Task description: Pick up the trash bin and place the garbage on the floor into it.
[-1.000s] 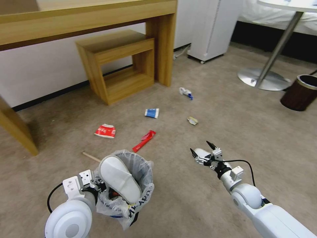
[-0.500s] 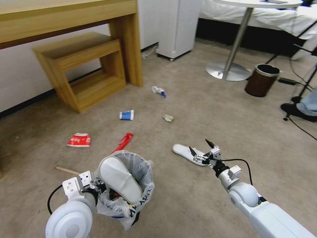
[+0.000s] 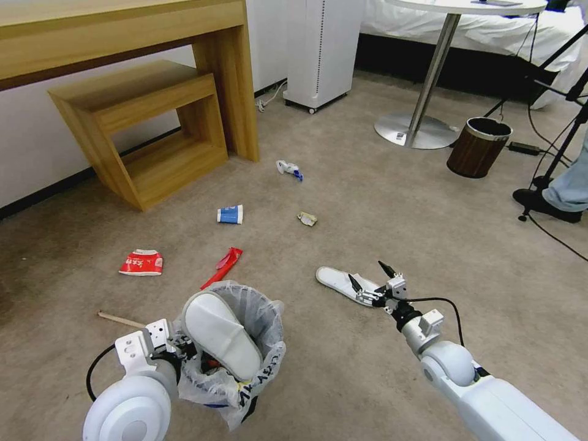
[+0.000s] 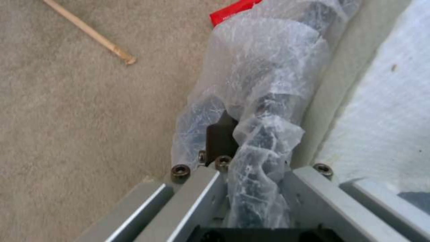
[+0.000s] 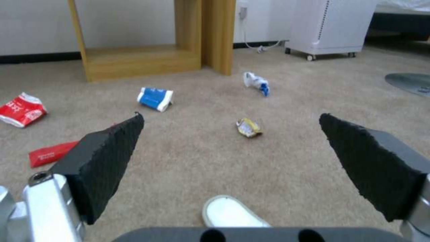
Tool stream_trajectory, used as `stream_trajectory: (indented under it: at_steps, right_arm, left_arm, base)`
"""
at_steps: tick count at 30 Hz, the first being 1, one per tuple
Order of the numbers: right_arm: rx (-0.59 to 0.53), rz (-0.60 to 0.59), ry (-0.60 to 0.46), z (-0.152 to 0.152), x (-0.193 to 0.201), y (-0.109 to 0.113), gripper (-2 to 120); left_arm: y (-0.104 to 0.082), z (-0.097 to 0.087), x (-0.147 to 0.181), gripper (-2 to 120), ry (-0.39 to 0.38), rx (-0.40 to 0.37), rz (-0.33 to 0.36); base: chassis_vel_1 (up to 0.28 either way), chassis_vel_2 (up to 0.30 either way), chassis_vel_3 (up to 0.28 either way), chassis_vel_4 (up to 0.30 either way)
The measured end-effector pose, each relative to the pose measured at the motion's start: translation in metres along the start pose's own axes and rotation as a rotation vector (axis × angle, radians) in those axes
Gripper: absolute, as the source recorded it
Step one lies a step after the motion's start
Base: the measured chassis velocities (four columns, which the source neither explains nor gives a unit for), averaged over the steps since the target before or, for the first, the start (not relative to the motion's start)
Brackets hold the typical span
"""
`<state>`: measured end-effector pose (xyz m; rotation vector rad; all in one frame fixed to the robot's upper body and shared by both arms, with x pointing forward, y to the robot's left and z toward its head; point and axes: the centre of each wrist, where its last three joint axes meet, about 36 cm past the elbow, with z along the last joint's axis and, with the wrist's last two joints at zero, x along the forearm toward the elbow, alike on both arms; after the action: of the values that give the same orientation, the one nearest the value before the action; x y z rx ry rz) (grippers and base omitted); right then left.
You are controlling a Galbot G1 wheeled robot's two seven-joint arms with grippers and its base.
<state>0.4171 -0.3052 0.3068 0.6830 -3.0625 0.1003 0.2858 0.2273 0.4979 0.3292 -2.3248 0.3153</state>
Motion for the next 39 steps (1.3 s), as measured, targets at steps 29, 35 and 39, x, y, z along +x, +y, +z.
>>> stream_trajectory:
  at_steps: [29, 35, 39]
  right_arm:
    - [0.025, 0.000, 0.015, 0.005, 0.002, -0.010, 100]
    - [0.036, -0.002, 0.021, 0.008, 0.003, -0.014, 100]
    - [0.032, -0.001, 0.028, 0.011, 0.004, -0.014, 100]
  left_arm:
    - [-0.002, 0.002, -0.001, 0, 0.000, -0.005, 0.000]
    - [-0.002, 0.002, -0.002, 0, 0.000, -0.005, -0.001]
    - [-0.002, 0.002, -0.003, 0, -0.001, -0.005, -0.002]
  base:
    - [-0.088, 0.087, 0.085, -0.085]
    - [-0.091, 0.091, 0.103, -0.094]
    - [-0.100, 0.103, 0.104, -0.102]
